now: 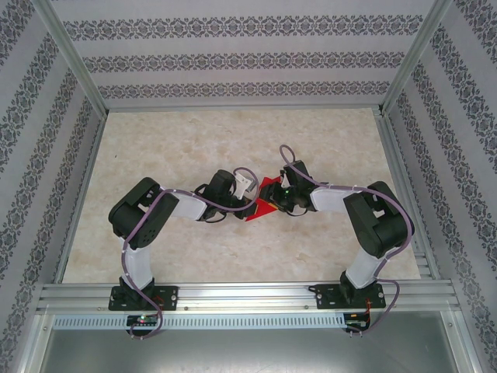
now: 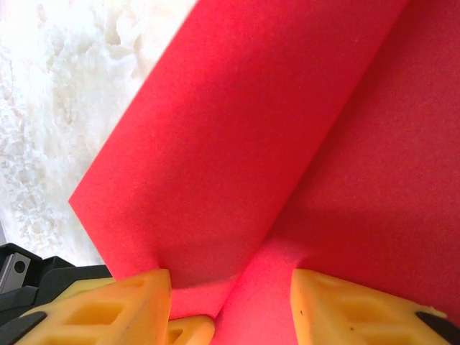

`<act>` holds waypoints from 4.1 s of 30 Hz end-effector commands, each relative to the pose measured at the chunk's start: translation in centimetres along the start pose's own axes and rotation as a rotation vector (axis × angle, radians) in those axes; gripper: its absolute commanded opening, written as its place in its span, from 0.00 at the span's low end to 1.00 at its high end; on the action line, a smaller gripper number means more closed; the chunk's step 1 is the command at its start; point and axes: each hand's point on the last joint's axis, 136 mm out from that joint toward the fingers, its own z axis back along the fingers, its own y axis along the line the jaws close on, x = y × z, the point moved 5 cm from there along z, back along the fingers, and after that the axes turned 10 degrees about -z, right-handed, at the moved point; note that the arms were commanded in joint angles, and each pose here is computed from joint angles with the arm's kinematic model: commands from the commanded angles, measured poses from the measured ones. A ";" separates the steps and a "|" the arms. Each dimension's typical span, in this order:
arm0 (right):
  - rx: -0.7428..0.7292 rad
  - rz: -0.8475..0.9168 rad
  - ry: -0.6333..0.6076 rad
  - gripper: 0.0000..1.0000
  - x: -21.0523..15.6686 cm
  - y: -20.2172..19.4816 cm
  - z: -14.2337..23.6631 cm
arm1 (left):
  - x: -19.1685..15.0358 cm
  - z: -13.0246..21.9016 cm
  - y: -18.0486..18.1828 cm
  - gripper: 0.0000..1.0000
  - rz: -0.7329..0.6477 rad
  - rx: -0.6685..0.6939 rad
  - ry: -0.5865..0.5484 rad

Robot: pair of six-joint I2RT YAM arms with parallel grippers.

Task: Fold a paper plane with a square sheet of paper (pick it up from the middle)
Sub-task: Fourth fold the wing at the center of the table.

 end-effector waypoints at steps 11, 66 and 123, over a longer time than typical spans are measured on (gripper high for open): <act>-0.152 -0.049 -0.020 0.53 0.6 -2.4 -0.7 | -1.1 -0.9 -0.2 0.11 0.043 -0.019 0.059; -0.707 -0.031 0.144 0.42 -1.5 -8.8 -2.0 | 3.0 4.3 -0.1 0.19 0.362 0.057 -0.128; -0.764 -0.042 0.230 0.48 -2.1 -10.5 -4.2 | 0.2 -0.6 -0.3 0.04 0.419 -0.030 0.044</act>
